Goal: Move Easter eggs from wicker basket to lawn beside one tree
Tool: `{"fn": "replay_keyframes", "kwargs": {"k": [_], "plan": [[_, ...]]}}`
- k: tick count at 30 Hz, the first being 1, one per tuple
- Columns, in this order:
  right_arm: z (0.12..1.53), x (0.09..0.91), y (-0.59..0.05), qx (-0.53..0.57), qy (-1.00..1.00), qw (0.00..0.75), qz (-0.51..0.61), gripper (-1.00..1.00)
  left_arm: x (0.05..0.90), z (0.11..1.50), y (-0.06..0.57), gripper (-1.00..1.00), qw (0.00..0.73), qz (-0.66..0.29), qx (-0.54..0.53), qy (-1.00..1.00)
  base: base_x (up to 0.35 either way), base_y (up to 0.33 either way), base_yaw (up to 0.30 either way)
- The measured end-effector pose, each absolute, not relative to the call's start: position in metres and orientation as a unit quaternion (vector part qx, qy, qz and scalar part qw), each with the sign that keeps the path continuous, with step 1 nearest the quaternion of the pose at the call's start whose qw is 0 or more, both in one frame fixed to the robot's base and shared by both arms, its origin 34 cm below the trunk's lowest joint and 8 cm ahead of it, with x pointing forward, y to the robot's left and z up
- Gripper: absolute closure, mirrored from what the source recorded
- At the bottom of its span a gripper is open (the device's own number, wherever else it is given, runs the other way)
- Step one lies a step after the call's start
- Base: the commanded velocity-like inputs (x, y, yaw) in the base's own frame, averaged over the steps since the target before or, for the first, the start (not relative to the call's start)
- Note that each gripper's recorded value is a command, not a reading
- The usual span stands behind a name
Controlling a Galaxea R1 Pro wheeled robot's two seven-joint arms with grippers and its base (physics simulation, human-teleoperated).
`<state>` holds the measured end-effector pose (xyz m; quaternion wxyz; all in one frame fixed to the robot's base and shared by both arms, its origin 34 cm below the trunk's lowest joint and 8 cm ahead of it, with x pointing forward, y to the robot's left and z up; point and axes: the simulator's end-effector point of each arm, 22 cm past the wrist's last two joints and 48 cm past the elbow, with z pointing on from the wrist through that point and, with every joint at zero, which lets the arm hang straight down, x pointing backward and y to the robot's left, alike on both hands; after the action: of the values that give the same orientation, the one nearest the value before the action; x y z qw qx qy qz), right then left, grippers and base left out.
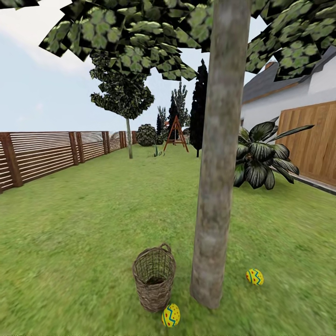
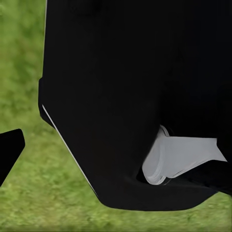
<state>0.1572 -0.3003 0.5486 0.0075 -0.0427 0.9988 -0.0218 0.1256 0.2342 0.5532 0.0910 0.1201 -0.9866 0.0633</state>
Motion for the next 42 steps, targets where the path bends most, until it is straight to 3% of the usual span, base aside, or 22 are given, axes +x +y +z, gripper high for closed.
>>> {"fn": "replay_keyframes", "kwargs": {"k": [15,30,42], "plan": [[0.566,0.145,-0.3,-0.042,0.999,-0.004,-0.021,-1.0,0.113,0.571,0.234,-1.0,0.103,0.062,0.121,-0.985,0.0,0.0,-0.02],[0.566,0.137,-0.302,-0.041,0.999,-0.014,-0.019,-1.0,0.106,0.571,0.234,-1.0,0.112,0.061,0.122,-0.984,-0.007,0.012,-0.182],[0.566,0.133,-0.303,-0.04,0.999,-0.021,-0.019,-1.0,0.102,0.572,0.234,-1.0,0.118,0.06,0.122,-0.984,-0.233,0.181,-0.235]]}}
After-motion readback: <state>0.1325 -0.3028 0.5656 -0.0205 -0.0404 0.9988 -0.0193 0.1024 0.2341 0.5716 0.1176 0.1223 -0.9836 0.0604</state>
